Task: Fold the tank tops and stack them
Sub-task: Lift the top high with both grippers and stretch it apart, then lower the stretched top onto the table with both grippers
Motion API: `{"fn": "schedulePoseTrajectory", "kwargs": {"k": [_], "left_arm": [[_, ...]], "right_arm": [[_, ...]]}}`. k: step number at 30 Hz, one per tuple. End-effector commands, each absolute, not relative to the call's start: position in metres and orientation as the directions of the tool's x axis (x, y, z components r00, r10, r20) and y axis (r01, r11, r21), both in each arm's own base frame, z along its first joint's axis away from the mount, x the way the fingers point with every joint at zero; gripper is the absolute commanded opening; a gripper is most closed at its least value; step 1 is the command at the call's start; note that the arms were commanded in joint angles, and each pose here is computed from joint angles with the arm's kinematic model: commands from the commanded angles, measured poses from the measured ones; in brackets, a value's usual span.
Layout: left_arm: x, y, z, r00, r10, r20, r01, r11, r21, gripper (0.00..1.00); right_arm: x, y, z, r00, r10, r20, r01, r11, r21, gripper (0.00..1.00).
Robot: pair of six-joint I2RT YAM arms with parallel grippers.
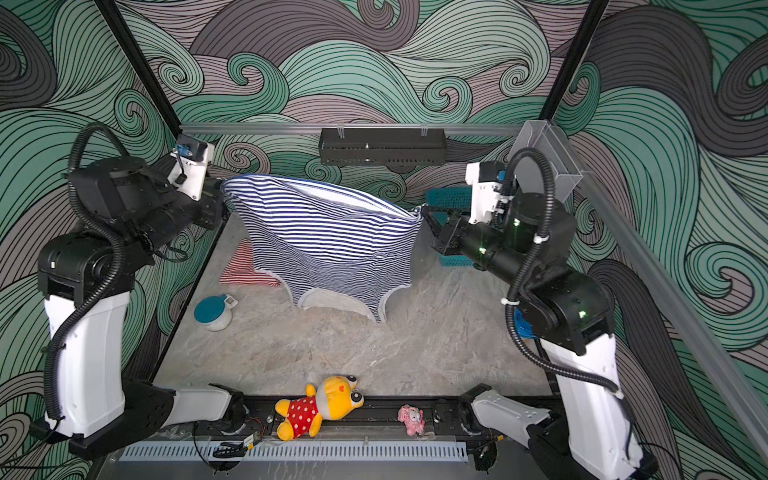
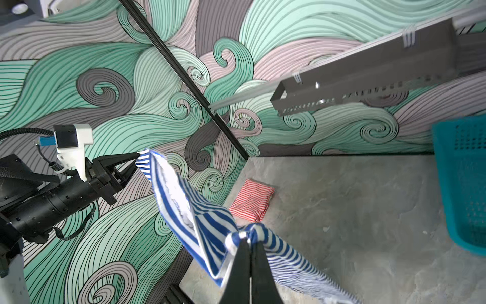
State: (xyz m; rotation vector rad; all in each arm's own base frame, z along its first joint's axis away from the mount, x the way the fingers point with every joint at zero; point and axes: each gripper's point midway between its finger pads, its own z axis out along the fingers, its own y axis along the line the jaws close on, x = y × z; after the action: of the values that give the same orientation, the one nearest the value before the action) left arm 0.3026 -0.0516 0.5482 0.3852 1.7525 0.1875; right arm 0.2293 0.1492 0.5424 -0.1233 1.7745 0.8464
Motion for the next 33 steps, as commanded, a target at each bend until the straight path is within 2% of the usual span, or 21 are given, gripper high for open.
{"fn": "schedulePoseTrajectory", "kwargs": {"k": [1,5,9,13,17,20,25,29,33], "left_arm": [[0.313,-0.04,0.557,-0.19,0.37,-0.909,0.086,0.929,0.36,0.0],[0.348,-0.045,0.556,-0.187,0.388,-0.903,0.068,0.922,0.382,0.0],[0.399,-0.054,0.535,-0.218,0.4,-0.89,0.073,0.916,0.394,0.0],[0.456,-0.056,0.512,-0.236,0.396,-0.887,0.067,0.917,0.392,0.0],[0.496,-0.056,0.513,-0.205,0.382,-0.901,0.044,0.923,0.382,0.0],[0.502,-0.052,0.534,-0.144,0.356,-0.923,-0.001,0.933,0.36,0.0],[0.486,-0.043,0.546,-0.098,0.284,-0.954,0.004,0.959,0.285,0.0],[0.494,-0.044,0.483,-0.23,0.303,-0.925,0.062,0.953,0.296,0.0],[0.491,-0.041,0.393,-0.387,0.298,-0.873,0.128,0.955,0.269,0.0]], "right_arm": [[0.239,0.131,0.545,-0.348,0.291,-0.891,-0.392,0.818,0.421,0.0],[0.274,0.131,0.537,-0.387,0.289,-0.875,-0.326,0.845,0.423,0.0],[0.333,0.129,0.514,-0.477,0.332,-0.814,-0.265,0.829,0.493,0.0],[0.39,0.133,0.497,-0.512,0.358,-0.781,-0.265,0.799,0.54,0.0],[0.442,0.132,0.499,-0.507,0.371,-0.778,-0.311,0.763,0.567,0.0],[0.467,0.128,0.509,-0.513,0.397,-0.761,-0.354,0.709,0.609,0.0],[0.473,0.131,0.505,-0.538,0.402,-0.741,-0.362,0.684,0.634,0.0],[0.477,0.13,0.47,-0.594,0.395,-0.701,-0.311,0.691,0.653,0.0],[0.475,0.133,0.405,-0.675,0.401,-0.619,-0.241,0.674,0.699,0.0]]}}
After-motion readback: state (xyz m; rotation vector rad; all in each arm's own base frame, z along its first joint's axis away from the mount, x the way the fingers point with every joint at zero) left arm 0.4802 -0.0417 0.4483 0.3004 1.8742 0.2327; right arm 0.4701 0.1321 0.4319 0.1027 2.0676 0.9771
